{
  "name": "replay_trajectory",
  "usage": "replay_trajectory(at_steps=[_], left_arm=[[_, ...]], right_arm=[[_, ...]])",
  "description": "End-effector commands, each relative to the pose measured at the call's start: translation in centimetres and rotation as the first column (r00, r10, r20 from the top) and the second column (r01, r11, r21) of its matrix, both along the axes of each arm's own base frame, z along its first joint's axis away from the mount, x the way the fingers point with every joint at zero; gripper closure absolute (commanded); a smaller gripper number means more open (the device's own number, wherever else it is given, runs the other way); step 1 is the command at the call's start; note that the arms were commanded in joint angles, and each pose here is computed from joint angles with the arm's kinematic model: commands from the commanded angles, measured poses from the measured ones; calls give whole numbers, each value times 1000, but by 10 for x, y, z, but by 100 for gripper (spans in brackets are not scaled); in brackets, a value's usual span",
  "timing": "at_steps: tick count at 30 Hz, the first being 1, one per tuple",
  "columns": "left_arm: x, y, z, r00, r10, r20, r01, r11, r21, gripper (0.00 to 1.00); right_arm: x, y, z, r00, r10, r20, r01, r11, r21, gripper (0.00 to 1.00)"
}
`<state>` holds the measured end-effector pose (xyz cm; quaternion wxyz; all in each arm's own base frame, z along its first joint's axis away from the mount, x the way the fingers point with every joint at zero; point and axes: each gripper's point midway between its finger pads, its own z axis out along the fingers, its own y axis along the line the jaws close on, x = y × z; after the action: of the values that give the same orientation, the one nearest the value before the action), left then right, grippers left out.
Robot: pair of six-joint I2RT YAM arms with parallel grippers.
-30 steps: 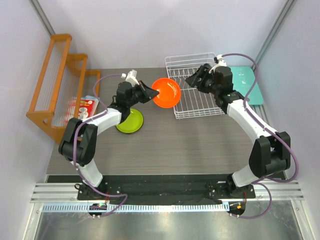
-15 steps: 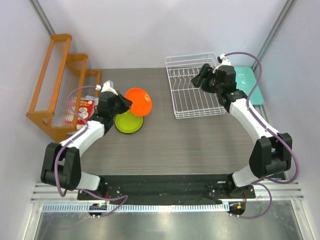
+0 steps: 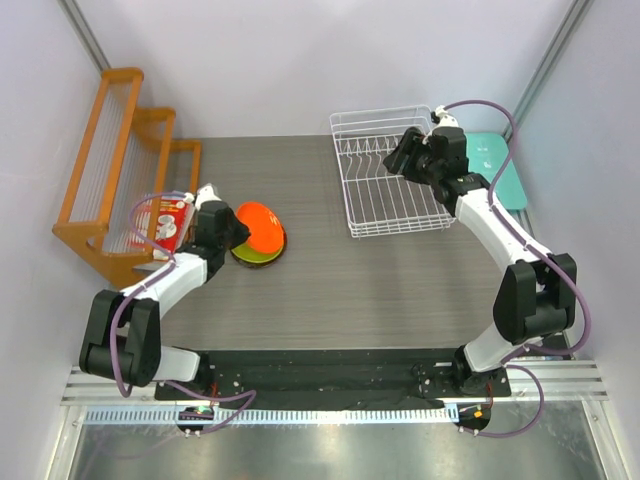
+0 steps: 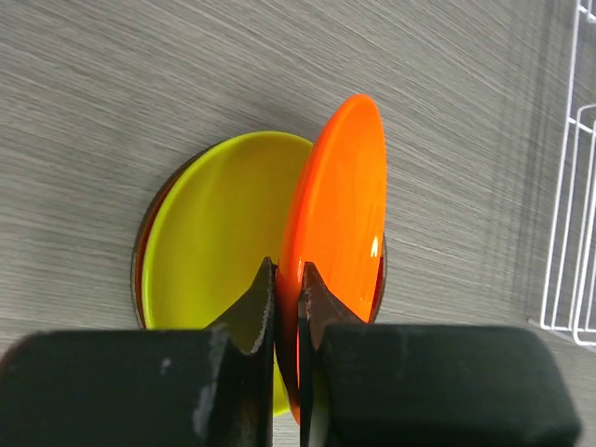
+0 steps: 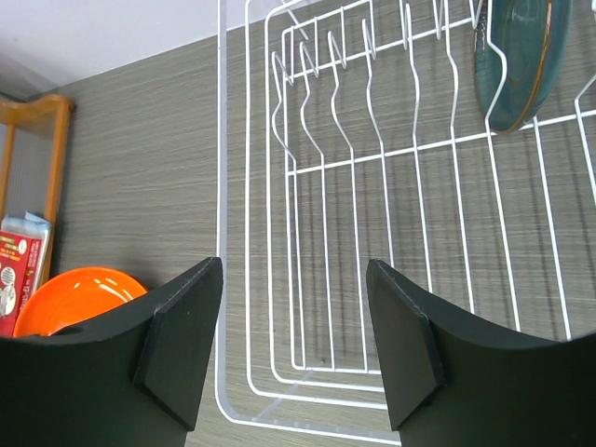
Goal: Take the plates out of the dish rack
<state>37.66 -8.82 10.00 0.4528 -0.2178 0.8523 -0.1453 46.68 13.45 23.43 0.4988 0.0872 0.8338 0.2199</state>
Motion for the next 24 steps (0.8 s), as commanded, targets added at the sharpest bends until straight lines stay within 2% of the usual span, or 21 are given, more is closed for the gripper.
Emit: replay_trajectory(at_steps=[1, 2, 3, 5, 6, 8, 9, 11, 13, 19, 24], left_arm=[[-2, 16, -2, 999, 48, 12, -48, 998, 46, 97], [-5, 17, -6, 999, 50, -1, -50, 998, 49, 94], [-5, 16, -6, 999, 48, -1, -48, 998, 47, 82], [-8, 15, -9, 999, 38, -7, -38, 998, 40, 77], [-9, 15, -10, 999, 40, -10, -39, 998, 42, 64], [-12, 16, -11, 999, 40, -11, -39, 998, 42, 56], [-13, 16, -11, 999, 38, -10, -38, 998, 41, 44], [-14, 15, -11, 999, 34, -9, -33, 999, 39, 44], [-15, 17, -8, 999, 37, -9, -36, 998, 49, 39], [-18, 29, 7, 997, 76, 18, -78, 993, 93, 43], [-18, 30, 28, 997, 64, 38, -68, 993, 101, 38]], right_arm=[[9, -2, 17, 999, -4, 53, 5, 1000, -14, 31], [10, -5, 15, 999, -12, 51, 13, 1000, -18, 31], [10, -5, 13, 999, -9, 47, 10, 1000, -26, 31], [13, -7, 13, 999, -16, 45, 18, 999, -36, 31], [16, -7, 14, 999, -22, 45, 24, 999, -42, 31], [19, -11, 12, 999, -35, 41, 38, 997, -64, 31], [22, -12, 16, 998, -40, 49, 44, 997, -70, 31], [26, -17, 13, 997, -57, 42, 61, 993, -97, 31], [33, -23, 15, 995, -90, 50, 96, 988, -120, 31], [49, -44, 15, 986, -158, 56, 166, 965, -202, 31], [66, -63, 14, 975, -211, 68, 222, 943, -250, 31]])
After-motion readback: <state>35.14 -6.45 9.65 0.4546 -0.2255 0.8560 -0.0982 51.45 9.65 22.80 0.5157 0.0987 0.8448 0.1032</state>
